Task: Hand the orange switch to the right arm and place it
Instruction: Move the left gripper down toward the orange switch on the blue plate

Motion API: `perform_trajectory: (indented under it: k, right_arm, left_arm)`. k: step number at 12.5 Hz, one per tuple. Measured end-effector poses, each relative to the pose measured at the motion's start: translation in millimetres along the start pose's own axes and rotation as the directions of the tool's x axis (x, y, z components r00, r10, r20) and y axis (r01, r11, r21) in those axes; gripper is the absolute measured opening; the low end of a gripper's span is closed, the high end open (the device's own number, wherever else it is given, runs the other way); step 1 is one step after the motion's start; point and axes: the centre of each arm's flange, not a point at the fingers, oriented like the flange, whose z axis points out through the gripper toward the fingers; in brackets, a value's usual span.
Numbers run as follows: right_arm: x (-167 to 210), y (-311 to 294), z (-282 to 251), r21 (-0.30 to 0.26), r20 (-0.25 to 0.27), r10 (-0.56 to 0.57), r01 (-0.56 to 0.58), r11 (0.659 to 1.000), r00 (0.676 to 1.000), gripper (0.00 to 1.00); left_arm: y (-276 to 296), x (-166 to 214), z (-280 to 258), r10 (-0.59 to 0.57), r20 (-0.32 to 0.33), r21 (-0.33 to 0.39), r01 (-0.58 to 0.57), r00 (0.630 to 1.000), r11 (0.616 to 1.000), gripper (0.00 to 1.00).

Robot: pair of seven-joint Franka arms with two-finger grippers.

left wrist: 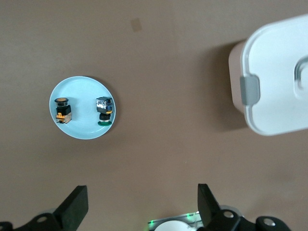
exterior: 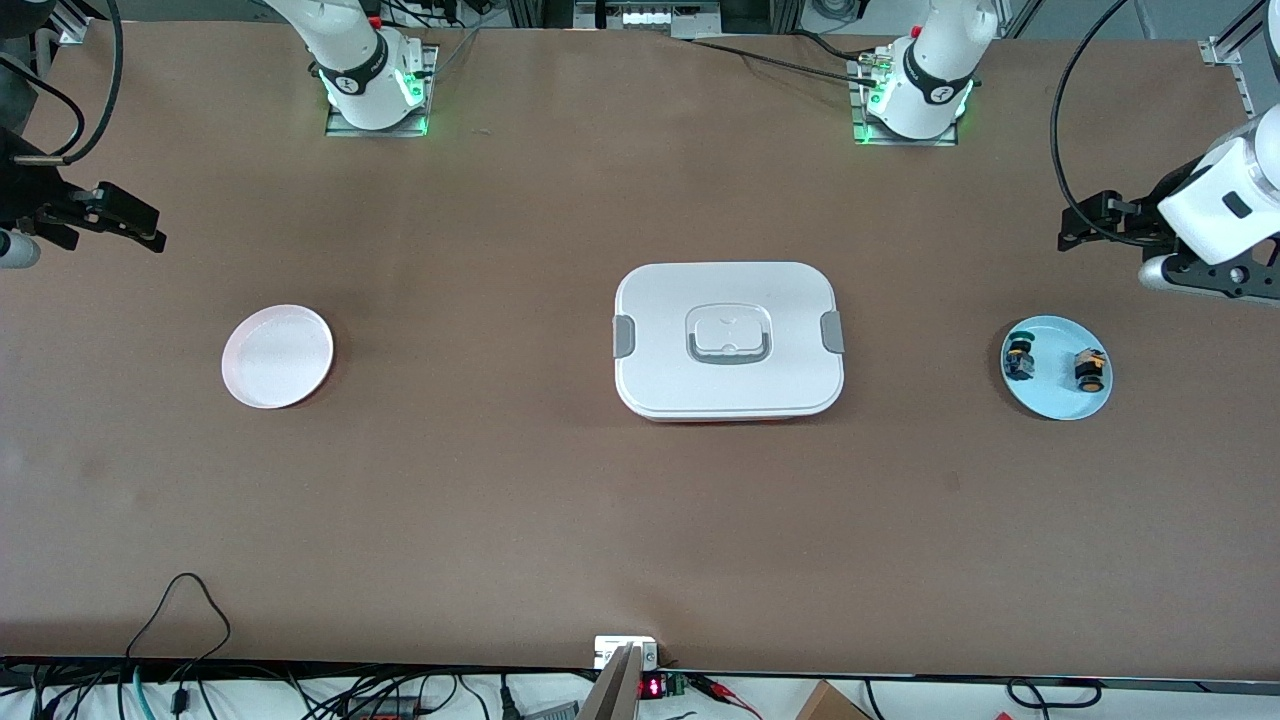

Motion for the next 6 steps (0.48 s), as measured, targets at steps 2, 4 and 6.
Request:
perform_trajectory:
  k: [2, 4, 6]
  right_arm:
    - [0, 0, 0, 0.0, 0.0, 0.0, 0.0, 1.0, 1.0, 1.0]
    - [0, 0, 0, 0.0, 0.0, 0.0, 0.0, 1.0, 1.0, 1.0]
    - [0, 0, 0, 0.0, 0.0, 0.0, 0.0, 1.0, 1.0, 1.0]
  left_arm:
    - [-20, -2, 15, 0.191, 0.03, -0.022, -0.191, 0.981, 0.981, 1.0]
    - [-50, -6, 40, 0.374, 0.052, -0.054, -0.371, 0.926, 0.927, 1.0]
    - [-73, -4, 67, 0.567, 0.084, -0.044, -0.566, 0.819, 0.823, 1.0]
